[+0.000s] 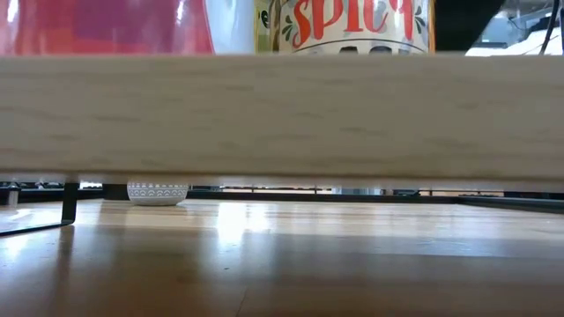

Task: Pick and place cans onto a shelf
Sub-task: Adjust the cans on the shelf

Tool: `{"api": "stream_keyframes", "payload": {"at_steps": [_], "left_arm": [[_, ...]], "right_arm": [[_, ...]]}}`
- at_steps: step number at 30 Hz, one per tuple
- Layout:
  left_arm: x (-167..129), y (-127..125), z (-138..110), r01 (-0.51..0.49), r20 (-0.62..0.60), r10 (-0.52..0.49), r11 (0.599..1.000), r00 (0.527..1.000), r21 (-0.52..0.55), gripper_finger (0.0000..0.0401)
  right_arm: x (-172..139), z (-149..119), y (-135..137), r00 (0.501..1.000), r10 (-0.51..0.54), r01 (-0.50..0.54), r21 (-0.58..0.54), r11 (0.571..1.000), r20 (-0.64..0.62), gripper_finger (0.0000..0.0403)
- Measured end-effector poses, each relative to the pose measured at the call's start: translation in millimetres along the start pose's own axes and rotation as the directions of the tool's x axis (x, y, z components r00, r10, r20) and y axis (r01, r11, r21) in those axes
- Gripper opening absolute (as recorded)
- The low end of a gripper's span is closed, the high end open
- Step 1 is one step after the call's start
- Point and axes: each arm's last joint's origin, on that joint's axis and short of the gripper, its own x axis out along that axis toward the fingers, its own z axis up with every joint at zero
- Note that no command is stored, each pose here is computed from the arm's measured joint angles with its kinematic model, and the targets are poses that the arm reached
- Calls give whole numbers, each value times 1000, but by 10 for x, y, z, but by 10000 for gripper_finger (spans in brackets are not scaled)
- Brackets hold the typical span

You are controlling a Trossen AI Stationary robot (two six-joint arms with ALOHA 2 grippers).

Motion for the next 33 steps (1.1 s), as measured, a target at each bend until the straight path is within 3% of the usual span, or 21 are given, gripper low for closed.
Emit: {"api": "stream_keyframes", "payload": {"at_steps": [3, 6, 9, 13, 19, 25, 33], "left_arm": [[1, -1, -1, 0, 0, 0, 1000, 1000, 15, 59], [0, 0, 0, 0, 0, 0, 1000, 1000, 23, 59], [1, 0, -1, 0, 0, 0, 1000, 1000, 24, 59], [0, 0, 0, 1, -1, -1, 999, 1000, 33, 59], [1, 0, -4, 2, -4, -2, 999, 1000, 35, 59], [0, 0, -3, 2, -3, -2, 999, 1000, 34, 59], [1, -1, 1, 4, 1, -4, 1000, 1000, 31, 59]], "right_arm": [[-33, 28, -95, 994, -111, 110, 47, 993, 17, 87], [-123, 113, -157, 984, -169, 168, 16, 986, 50, 74], [-183, 236, -131, 989, -100, 106, -55, 993, 108, 66], [-207, 326, 20, 980, 70, -46, -127, 991, 189, 59], [-162, 278, 154, 973, 108, -80, -141, 987, 202, 10], [-182, 242, 272, 962, 192, -159, -172, 972, 196, 9], [26, 261, 338, 955, 256, -227, -188, 956, 148, 5]]}}
